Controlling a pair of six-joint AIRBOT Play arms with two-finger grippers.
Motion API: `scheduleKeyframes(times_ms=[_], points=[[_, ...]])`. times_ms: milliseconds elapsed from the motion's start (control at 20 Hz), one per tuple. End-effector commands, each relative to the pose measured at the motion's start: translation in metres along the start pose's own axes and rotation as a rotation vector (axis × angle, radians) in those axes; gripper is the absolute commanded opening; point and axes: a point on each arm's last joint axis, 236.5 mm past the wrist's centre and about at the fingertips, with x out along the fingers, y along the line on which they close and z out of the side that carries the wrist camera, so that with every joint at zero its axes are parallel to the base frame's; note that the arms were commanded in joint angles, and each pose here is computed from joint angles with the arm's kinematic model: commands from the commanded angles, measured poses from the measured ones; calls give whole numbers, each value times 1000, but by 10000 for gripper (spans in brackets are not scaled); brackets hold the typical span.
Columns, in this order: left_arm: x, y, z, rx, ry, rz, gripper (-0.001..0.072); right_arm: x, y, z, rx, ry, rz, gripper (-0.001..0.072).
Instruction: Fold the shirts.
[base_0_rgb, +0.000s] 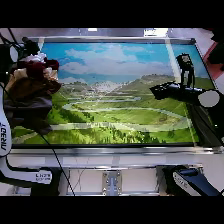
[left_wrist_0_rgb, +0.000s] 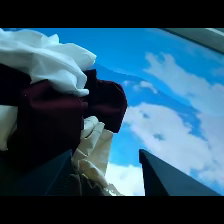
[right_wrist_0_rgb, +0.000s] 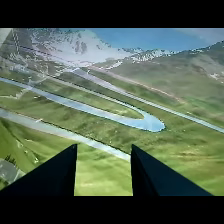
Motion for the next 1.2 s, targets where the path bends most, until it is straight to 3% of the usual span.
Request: scheduleKeyframes(times_ms=[0,300,400,550,1150], points=[[34,29,0,-360,10,-106,523,0,1,-1,14,4,2,373],[107,40,-49,-309,83,-102,523,0,3,-4,56,18,9,390],[129,42,-66,-264,109,-99,526,0,3,-6,82,24,11,481],[148,52,-76,-170,114,-73,598,0,6,-11,90,46,21,482],[136,101,-71,355,183,154,598,0,5,-11,109,47,17,481]])
